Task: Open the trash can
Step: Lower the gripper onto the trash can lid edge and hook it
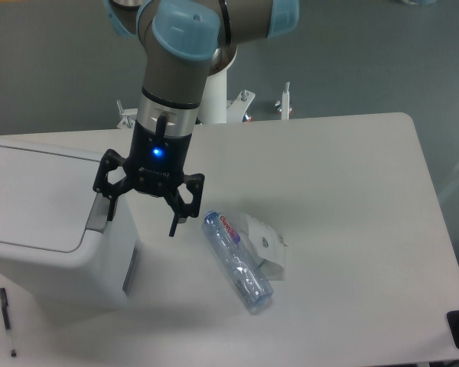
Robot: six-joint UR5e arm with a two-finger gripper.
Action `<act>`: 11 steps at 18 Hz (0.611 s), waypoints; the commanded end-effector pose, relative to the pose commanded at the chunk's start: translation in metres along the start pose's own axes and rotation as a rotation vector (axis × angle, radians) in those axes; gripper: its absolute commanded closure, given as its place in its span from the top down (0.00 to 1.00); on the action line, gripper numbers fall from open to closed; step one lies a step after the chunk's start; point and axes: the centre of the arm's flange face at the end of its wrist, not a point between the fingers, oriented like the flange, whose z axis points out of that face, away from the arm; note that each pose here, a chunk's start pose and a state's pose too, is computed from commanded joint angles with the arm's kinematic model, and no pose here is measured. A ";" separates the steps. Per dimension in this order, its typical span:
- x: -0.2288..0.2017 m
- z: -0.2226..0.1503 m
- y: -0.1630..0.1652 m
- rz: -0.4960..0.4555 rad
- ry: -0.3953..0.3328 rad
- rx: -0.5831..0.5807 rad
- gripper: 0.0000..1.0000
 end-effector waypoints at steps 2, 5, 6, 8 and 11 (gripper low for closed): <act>0.004 0.000 0.003 0.002 0.003 -0.003 1.00; 0.009 0.003 0.004 0.007 0.008 -0.010 1.00; 0.009 0.003 0.004 0.007 0.009 -0.010 1.00; 0.008 0.004 0.004 0.006 0.009 -0.011 1.00; 0.008 0.005 0.004 0.007 0.008 -0.013 1.00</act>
